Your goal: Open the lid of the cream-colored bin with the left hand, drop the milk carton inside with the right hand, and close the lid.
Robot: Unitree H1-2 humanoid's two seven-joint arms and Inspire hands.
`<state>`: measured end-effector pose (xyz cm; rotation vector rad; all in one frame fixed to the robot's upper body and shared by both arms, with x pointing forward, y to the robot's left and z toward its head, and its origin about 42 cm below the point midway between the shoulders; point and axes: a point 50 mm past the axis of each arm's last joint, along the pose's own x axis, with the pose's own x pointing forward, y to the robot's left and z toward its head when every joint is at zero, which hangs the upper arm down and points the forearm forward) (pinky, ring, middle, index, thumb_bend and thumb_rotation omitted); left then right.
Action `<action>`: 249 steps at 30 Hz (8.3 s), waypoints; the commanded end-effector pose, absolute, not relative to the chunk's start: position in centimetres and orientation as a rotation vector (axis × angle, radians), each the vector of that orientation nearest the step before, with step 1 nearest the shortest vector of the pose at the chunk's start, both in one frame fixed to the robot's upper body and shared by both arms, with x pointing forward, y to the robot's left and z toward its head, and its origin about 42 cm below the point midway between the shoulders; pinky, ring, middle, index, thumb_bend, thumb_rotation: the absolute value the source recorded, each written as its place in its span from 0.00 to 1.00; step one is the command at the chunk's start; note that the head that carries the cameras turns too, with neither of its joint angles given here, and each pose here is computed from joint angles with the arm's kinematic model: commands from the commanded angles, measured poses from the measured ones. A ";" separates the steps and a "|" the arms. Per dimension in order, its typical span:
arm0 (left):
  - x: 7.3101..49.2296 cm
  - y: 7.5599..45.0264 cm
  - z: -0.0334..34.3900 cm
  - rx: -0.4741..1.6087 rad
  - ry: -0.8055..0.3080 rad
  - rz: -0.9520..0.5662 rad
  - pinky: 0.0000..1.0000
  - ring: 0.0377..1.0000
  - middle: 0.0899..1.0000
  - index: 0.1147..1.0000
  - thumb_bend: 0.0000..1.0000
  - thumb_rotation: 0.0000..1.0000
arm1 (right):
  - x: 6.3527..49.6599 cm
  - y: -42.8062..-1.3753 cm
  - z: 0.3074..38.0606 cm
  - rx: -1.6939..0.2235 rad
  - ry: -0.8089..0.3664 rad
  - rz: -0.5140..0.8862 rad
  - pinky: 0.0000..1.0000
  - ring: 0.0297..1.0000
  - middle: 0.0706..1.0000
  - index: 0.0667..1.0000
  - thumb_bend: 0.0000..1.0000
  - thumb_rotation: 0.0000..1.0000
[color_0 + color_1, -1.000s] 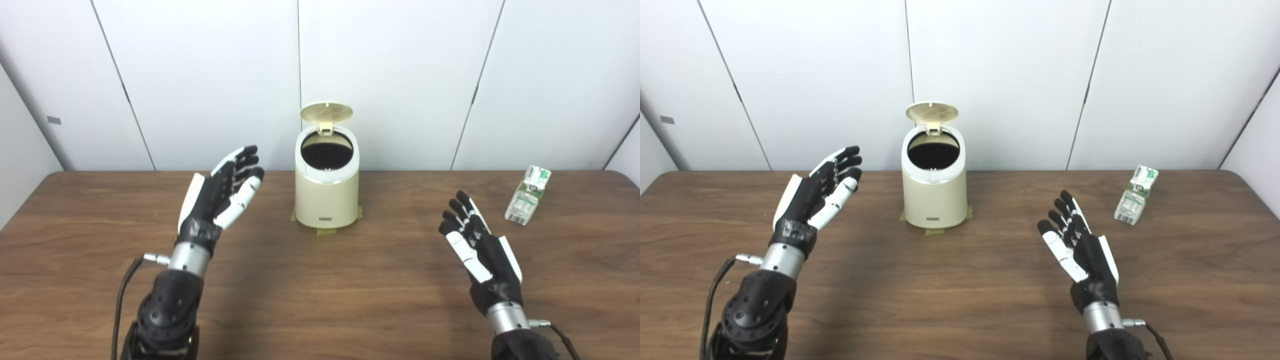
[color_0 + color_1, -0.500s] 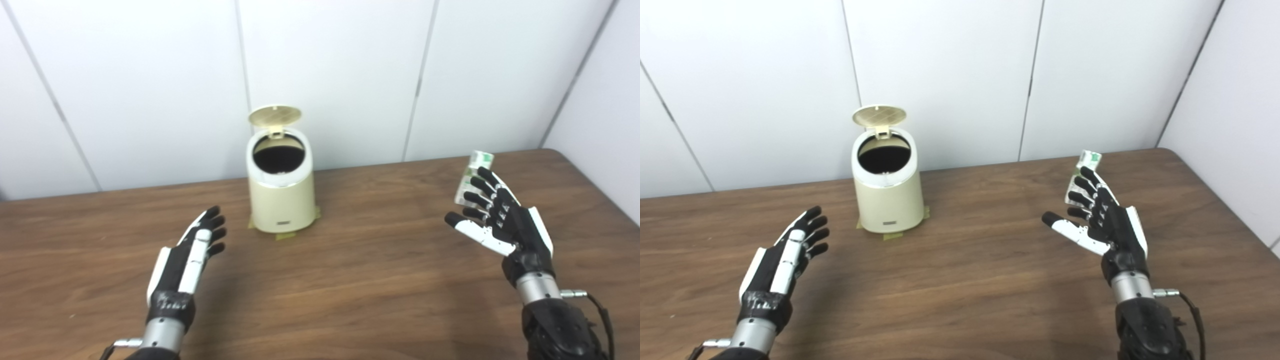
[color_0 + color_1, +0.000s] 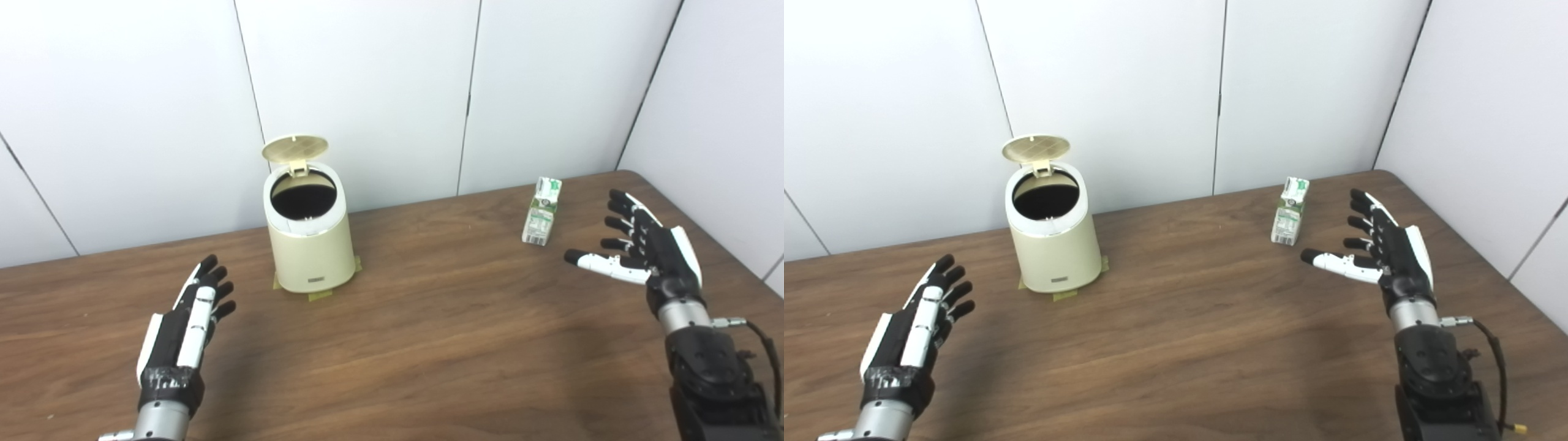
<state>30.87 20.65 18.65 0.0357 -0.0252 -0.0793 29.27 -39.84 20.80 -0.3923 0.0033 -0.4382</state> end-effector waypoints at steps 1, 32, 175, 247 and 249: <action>31.8 20.1 20.4 0.030 -0.097 -0.108 0.87 0.91 0.95 0.97 0.42 0.82 | 31.4 -40.2 23.7 -0.475 -0.090 -0.419 0.76 0.92 0.95 0.91 0.99 0.20; 30.1 20.8 22.2 0.086 -0.108 -0.201 0.90 0.91 0.93 0.97 0.41 0.78 | 43.0 -42.5 25.9 -0.606 0.094 -0.402 0.65 0.85 0.93 0.93 0.97 0.09; 27.3 17.2 19.5 -0.012 -0.104 -0.114 0.95 0.91 0.92 0.96 0.46 0.86 | 44.5 -9.8 31.9 -0.437 -0.757 -0.050 0.32 0.40 0.48 0.46 0.50 0.00; 26.0 16.4 21.7 -0.069 -0.155 -0.115 0.91 0.93 0.95 0.97 0.42 0.81 | 47.2 -11.5 29.0 -0.649 -0.619 -0.026 0.70 0.78 0.80 0.73 1.00 0.20; 26.0 16.4 21.7 -0.067 -0.155 -0.113 0.91 0.92 0.94 0.97 0.41 0.80 | 47.1 -11.6 29.1 -0.641 -0.640 -0.045 0.70 0.75 0.74 0.69 0.99 0.19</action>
